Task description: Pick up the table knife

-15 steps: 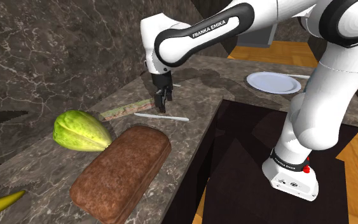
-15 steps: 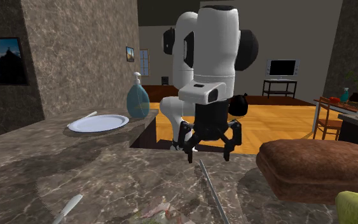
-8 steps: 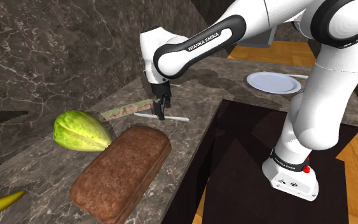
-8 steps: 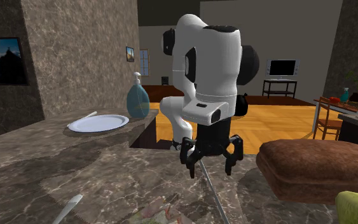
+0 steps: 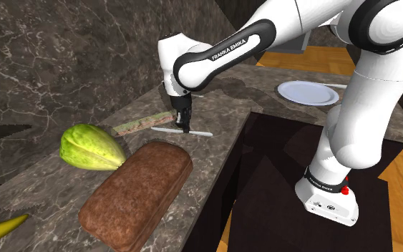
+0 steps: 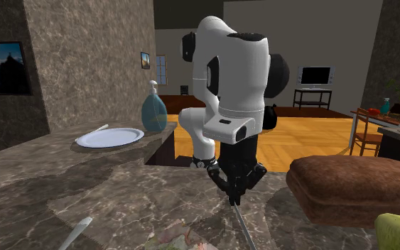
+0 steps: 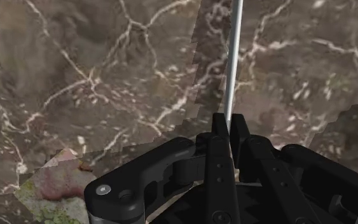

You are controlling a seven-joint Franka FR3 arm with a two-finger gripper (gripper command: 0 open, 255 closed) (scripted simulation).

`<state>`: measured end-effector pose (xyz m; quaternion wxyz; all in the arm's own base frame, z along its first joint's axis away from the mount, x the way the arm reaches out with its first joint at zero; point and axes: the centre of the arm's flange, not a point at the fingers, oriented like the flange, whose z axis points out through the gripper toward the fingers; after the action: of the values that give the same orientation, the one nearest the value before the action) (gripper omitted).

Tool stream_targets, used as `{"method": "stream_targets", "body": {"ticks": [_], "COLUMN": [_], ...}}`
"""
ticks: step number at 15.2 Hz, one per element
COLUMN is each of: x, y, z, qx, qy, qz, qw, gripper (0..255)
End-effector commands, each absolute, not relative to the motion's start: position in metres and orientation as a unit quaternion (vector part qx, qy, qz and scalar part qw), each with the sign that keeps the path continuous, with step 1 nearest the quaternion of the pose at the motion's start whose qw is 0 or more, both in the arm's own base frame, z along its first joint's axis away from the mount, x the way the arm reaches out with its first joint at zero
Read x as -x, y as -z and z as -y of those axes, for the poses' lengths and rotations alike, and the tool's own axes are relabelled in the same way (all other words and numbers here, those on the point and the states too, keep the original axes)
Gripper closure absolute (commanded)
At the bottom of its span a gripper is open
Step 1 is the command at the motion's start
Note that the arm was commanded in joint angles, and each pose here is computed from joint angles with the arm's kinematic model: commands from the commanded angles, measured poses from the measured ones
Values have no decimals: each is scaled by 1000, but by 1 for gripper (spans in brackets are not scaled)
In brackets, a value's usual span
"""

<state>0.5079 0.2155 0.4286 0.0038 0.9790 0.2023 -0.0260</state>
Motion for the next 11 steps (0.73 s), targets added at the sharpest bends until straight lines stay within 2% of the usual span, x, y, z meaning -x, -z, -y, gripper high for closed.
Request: {"method": "stream_targets", "body": {"ticks": [1, 11], "x": [-508, -508], "y": [-428, -466], "z": [-216, -216], "qx": [-979, -979], "qy": [26, 26], "qz": [-202, -202], "qw": [4, 4], "gripper": [255, 255]}}
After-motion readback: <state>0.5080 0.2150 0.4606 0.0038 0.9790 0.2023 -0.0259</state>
